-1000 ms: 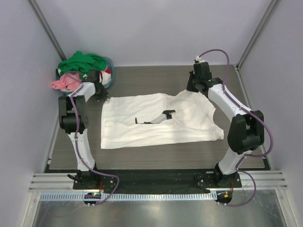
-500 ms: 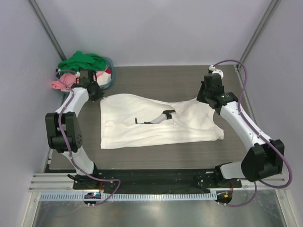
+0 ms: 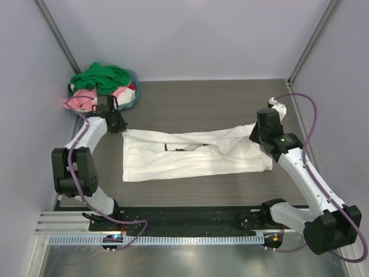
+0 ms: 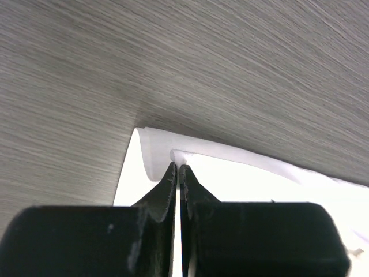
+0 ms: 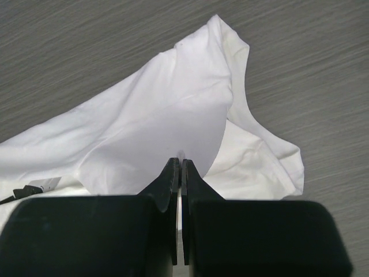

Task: Fold and stack the t-shirts
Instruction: Fold the tshirt

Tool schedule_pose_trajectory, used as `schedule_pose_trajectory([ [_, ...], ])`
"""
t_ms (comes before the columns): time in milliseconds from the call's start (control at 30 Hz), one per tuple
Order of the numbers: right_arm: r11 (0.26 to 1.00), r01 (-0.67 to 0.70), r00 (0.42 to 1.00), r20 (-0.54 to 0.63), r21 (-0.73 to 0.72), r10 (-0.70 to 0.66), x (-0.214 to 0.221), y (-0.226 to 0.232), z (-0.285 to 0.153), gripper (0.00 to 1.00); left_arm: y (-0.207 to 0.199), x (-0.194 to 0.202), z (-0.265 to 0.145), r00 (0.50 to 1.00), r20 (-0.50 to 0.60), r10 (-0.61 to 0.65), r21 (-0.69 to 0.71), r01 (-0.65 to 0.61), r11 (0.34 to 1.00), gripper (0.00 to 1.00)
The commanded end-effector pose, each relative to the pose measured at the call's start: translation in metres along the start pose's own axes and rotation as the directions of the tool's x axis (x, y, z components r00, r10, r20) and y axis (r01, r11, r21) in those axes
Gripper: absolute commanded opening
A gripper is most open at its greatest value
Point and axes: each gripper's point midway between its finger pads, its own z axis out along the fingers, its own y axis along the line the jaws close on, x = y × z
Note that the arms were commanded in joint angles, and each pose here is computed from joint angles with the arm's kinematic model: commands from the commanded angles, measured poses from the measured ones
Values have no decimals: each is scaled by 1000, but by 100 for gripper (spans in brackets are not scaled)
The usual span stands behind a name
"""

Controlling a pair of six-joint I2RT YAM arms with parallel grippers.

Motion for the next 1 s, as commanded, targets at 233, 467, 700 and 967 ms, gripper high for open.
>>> schedule_pose_trajectory([
  [233,974,-179,983,-14,136,183,46,-41,-5,1,19,23,-27,996,66,-55,-28,57,998,5],
  [467,883,-414,904,-15,221,428,92,-79,-5,84,66,49,-56,961,183,-207,-145,235,961,44],
  [700,894,-443,895,-24,70,445,61,-60,-2,84,40,25,-79,949,249,-195,-1,202,979,45],
  [967,923,-354,921,-227,-154,315,62,20,13,79,-74,45,-36,985,61,158,65,-162,985,45],
])
